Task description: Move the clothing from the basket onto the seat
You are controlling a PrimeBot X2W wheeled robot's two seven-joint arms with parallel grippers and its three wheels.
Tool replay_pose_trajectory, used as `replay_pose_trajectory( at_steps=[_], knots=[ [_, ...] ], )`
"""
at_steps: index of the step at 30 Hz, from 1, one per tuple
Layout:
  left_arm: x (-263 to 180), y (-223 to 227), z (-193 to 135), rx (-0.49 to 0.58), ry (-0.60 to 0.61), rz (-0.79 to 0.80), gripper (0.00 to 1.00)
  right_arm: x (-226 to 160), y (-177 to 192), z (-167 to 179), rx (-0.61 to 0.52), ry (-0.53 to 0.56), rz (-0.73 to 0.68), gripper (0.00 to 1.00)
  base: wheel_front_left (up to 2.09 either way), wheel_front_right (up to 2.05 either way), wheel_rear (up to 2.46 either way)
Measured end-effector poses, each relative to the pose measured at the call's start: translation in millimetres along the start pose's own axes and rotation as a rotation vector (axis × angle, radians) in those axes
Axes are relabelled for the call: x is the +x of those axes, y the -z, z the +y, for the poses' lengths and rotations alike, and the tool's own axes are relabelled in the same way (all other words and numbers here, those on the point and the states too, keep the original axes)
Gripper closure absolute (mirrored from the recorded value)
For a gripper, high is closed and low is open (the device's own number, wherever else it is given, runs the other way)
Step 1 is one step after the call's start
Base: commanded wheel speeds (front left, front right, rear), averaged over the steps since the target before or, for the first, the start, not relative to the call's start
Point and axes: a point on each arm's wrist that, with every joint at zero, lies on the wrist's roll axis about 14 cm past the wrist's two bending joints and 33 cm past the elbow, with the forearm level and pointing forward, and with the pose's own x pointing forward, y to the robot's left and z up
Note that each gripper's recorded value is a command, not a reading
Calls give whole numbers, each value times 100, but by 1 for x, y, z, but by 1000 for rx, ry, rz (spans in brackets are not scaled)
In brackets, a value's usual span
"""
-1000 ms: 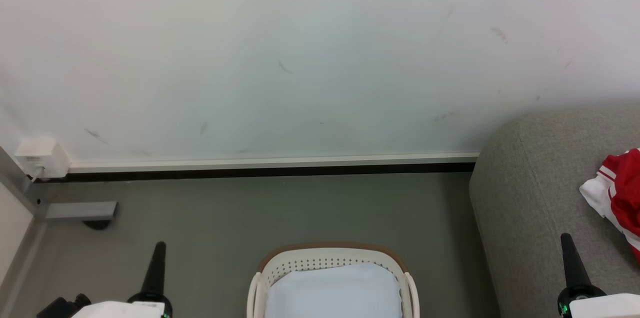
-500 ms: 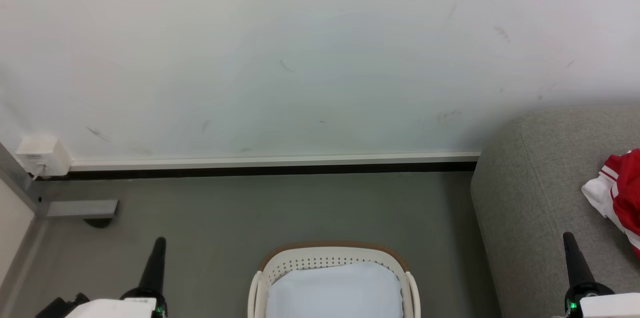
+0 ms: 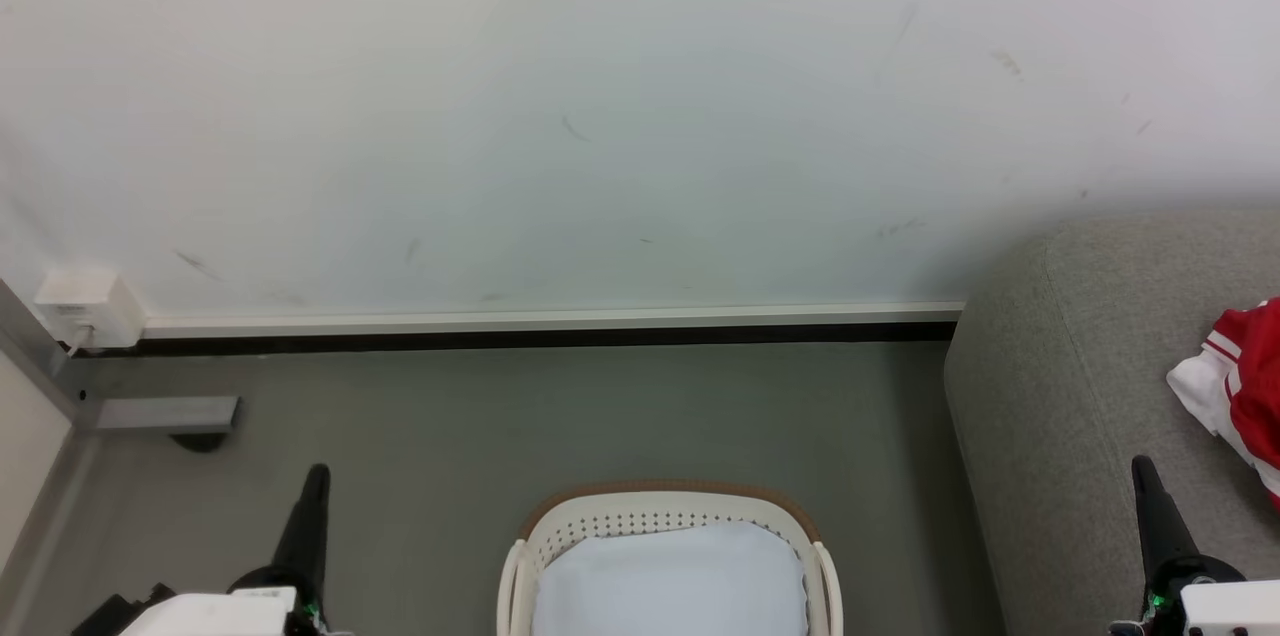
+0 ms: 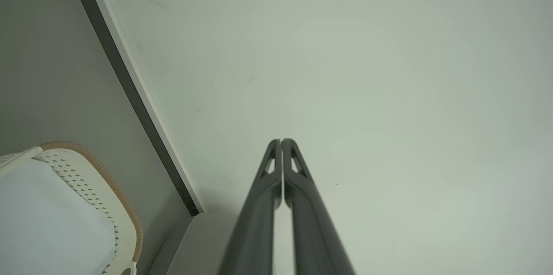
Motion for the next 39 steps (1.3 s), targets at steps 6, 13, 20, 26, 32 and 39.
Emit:
replay_pose_trajectory(
  at_steps=[6,13,20,26,32,39],
  knots=[
    [0,-1,-1,-39,6,4,100,1,0,2,44,-7,1,100,0,0,0],
    [1,-2,-3,-85,15,4,100,3,-1,3,90,-13,5,100,0,0,0],
    [2,-3,-5,-134,25,6,100,3,0,4,130,-19,11,100,0,0,0],
    [2,-3,-6,-149,30,7,100,4,-1,4,152,-21,9,100,0,0,0],
    [2,-3,-6,-149,30,7,100,4,-1,5,152,-21,9,100,0,0,0],
    [2,-3,-6,-149,30,7,100,4,-1,5,152,-21,9,100,0,0,0]
  ],
)
